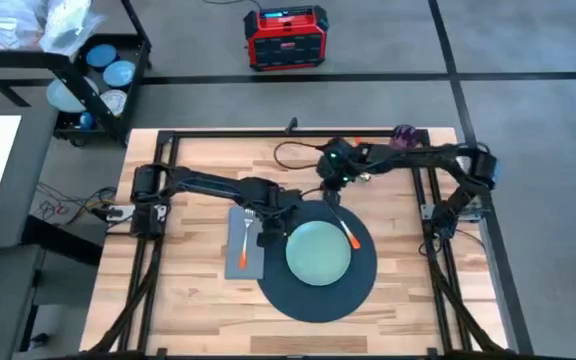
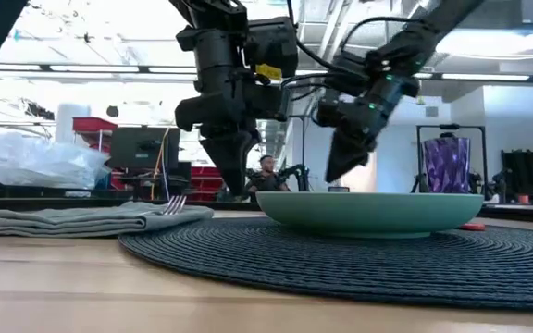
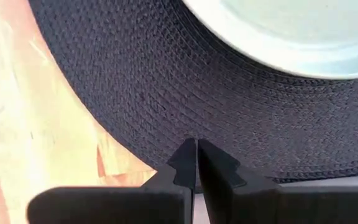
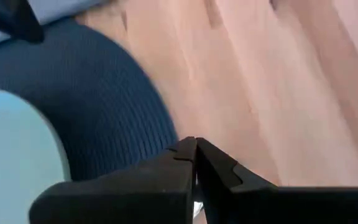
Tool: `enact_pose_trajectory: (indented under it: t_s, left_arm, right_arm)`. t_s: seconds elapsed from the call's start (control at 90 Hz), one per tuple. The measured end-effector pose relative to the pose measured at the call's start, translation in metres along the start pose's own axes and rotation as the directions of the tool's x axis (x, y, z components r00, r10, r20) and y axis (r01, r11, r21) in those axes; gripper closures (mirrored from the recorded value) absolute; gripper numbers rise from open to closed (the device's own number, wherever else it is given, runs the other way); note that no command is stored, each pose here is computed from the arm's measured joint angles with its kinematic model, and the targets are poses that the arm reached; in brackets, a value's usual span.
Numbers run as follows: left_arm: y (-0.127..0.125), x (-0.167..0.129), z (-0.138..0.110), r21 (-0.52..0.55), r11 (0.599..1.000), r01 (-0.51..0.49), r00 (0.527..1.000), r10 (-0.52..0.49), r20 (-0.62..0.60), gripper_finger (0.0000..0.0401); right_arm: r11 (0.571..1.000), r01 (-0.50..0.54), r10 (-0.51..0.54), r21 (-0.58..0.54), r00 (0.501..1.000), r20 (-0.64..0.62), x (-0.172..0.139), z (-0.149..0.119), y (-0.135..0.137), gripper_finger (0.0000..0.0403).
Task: Set table place
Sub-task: Put the orange knife on the blue placemat
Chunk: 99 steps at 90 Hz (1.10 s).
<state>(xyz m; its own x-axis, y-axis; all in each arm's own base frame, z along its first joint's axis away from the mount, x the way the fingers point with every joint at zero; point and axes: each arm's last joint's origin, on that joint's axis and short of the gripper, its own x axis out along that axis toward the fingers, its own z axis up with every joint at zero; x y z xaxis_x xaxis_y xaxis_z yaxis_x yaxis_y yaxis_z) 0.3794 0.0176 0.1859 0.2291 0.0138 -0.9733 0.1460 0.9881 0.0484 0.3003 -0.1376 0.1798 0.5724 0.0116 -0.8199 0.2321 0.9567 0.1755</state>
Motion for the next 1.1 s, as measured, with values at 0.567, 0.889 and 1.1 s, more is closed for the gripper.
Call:
enact_pose_trajectory:
  t_s: [0.567, 0.889, 1.1]
  left_arm:
    - [0.0, 0.0, 0.002, 0.018, 1.0, -0.005, 1.0, 0.004, 0.024, 0.0401]
    - [0.0, 0.0, 0.003, 0.017, 1.0, -0.005, 1.0, 0.004, 0.027, 0.0401]
    - [0.0, 0.0, 0.002, 0.015, 1.0, -0.004, 1.0, 0.004, 0.024, 0.0401]
  right_arm:
    - [0.999, 0.012, -0.007, 0.046, 0.995, -0.095, 0.021, -0.01, -0.04, 0.0403]
    - [0.999, 0.026, -0.022, 0.047, 0.997, -0.077, 0.017, -0.011, -0.05, 0.0403]
    - [0.999, 0.021, -0.018, 0.04, 0.998, -0.061, 0.018, -0.009, -0.05, 0.0403]
